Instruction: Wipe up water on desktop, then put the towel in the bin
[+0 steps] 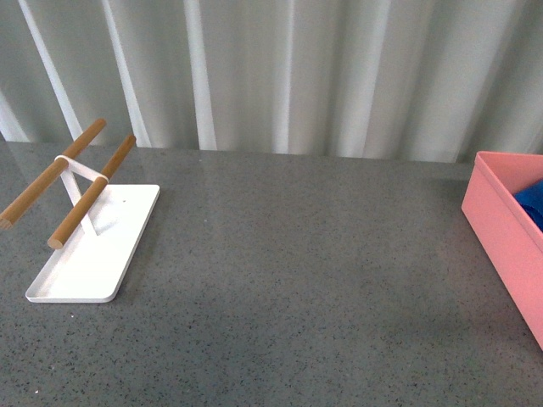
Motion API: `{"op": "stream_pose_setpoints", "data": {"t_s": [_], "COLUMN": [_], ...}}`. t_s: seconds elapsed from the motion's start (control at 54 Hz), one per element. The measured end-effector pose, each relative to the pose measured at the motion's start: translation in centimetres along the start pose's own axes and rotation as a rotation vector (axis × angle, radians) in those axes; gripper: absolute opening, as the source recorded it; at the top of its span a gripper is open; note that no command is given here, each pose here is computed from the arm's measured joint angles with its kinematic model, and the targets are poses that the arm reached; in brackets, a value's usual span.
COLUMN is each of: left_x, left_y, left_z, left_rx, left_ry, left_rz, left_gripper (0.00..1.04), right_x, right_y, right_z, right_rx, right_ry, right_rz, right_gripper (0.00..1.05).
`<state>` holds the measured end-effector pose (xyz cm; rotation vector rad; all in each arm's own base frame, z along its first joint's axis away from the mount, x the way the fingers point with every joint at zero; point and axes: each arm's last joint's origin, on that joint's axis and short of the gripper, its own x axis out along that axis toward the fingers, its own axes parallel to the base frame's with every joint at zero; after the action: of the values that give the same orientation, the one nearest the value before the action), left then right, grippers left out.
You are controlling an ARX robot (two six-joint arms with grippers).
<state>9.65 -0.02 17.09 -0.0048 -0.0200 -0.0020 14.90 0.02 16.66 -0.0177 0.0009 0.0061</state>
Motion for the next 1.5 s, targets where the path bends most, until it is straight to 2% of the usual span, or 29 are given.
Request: {"op": "stream_pose_setpoints", "data": {"t_s": [0.537,1.037,1.093,1.333,1.407,1.5], "left_x": [0.0,0.0,0.0,0.0,0.0,0.0], "left_y": [0.0,0.0,0.0,0.0,0.0,0.0], "left_z": [0.0,0.0,0.0,0.0,0.0,0.0], "left_rx": [0.000,0.000,0.000,0.000,0.000,0.000], "left_ry": [0.000,0.000,0.000,-0.001,-0.001,-0.001], "left_rz": [0.000,0.000,0.000,0.000,0.000,0.000], "left_gripper": [0.98,0.98,0.98,0.98,0.98,0.98], "right_x": [-2.8,-4.2,-4.9,-5.3,-5.3,-5.3], "right_y": [0.0,0.0,0.0,0.0,0.0,0.0], "right_z": [0.8,0.8,0.3,0.5,0.5,0.5], "right_rx": [0.007,0.007,0.008,0.008,0.008,0.008], "right_ry": [-0.027,-0.028,0.008,-0.022,-0.022,-0.022], "right_rz": [-0.004,-0.005,-0.005,-0.006,-0.006,-0.006], "right_gripper": [0.03,0.03,0.03,0.03,0.11,0.27]}}
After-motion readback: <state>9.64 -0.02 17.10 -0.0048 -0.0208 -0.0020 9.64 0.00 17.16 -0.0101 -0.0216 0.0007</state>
